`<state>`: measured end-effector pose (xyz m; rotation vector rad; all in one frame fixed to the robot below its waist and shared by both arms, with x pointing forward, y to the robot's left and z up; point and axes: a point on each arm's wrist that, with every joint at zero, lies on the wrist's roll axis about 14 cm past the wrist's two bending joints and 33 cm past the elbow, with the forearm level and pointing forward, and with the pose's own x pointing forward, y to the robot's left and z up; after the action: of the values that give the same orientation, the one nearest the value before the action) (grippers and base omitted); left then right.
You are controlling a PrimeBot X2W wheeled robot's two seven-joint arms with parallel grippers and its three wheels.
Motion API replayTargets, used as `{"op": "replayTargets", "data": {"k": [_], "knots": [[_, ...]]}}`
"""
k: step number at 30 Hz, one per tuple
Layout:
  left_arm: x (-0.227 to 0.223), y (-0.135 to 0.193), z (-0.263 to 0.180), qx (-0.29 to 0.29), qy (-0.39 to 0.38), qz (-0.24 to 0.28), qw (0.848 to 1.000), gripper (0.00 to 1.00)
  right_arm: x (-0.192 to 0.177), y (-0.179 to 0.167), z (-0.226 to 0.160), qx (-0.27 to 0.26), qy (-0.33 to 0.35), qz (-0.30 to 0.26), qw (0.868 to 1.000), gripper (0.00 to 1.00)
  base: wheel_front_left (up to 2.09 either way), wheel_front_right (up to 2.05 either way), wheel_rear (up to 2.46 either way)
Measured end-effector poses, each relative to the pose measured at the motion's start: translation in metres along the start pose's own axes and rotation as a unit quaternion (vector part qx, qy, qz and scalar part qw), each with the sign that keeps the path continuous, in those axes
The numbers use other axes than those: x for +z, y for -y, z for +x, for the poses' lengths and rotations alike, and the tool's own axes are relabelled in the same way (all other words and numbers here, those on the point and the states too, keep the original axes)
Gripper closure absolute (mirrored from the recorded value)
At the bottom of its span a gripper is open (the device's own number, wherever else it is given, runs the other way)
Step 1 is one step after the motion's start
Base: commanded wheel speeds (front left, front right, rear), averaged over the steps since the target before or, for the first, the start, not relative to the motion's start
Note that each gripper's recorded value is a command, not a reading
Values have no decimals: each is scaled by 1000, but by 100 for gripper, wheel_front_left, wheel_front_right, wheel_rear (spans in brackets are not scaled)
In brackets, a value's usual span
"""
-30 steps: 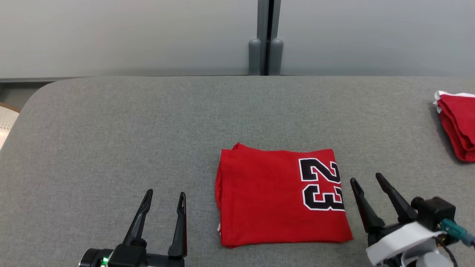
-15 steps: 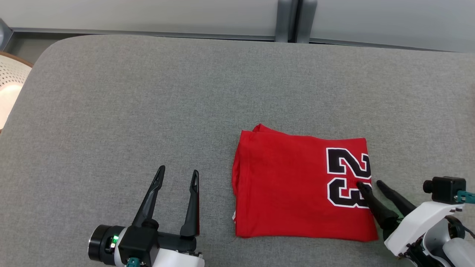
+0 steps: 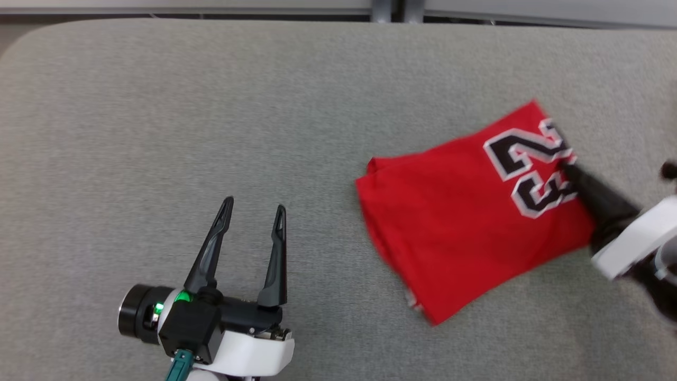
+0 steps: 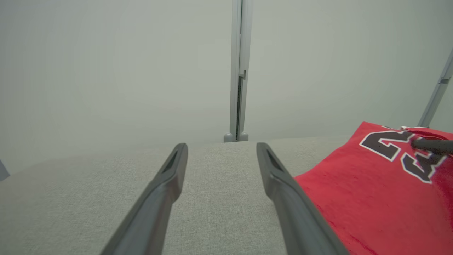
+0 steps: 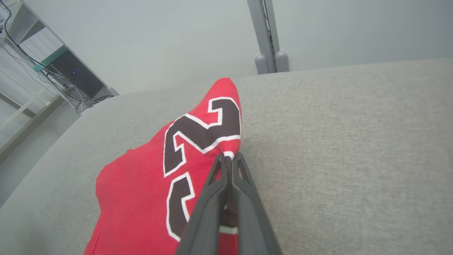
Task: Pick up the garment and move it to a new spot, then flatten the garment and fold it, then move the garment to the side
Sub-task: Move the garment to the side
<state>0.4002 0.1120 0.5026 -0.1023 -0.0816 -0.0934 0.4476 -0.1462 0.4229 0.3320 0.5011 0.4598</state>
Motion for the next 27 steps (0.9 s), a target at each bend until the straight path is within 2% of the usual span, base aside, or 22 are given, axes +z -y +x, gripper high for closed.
{"op": "replayTargets", "data": {"k": [2, 7, 13, 18, 27], "knots": [[-1, 16, 17, -29, 10, -5, 1000, 0, 40, 25, 0, -24, 22, -45, 998, 100, 0, 0, 0], [-8, 47, 43, -78, 18, -25, 996, 0, 85, 68, -16, -79, 34, -98, 991, 100, 0, 0, 0], [-27, 79, 60, -128, 8, -47, 991, 0, 113, 120, -60, -163, 28, -133, 977, 100, 0, 0, 0], [-43, 96, 66, -153, -4, -59, 986, 0, 131, 148, -92, -219, 24, -151, 964, 100, 0, 0, 0], [-58, 101, 72, -166, -14, -61, 984, 0, 144, 181, -109, -274, 13, -160, 948, 100, 0, 0, 0]]}}
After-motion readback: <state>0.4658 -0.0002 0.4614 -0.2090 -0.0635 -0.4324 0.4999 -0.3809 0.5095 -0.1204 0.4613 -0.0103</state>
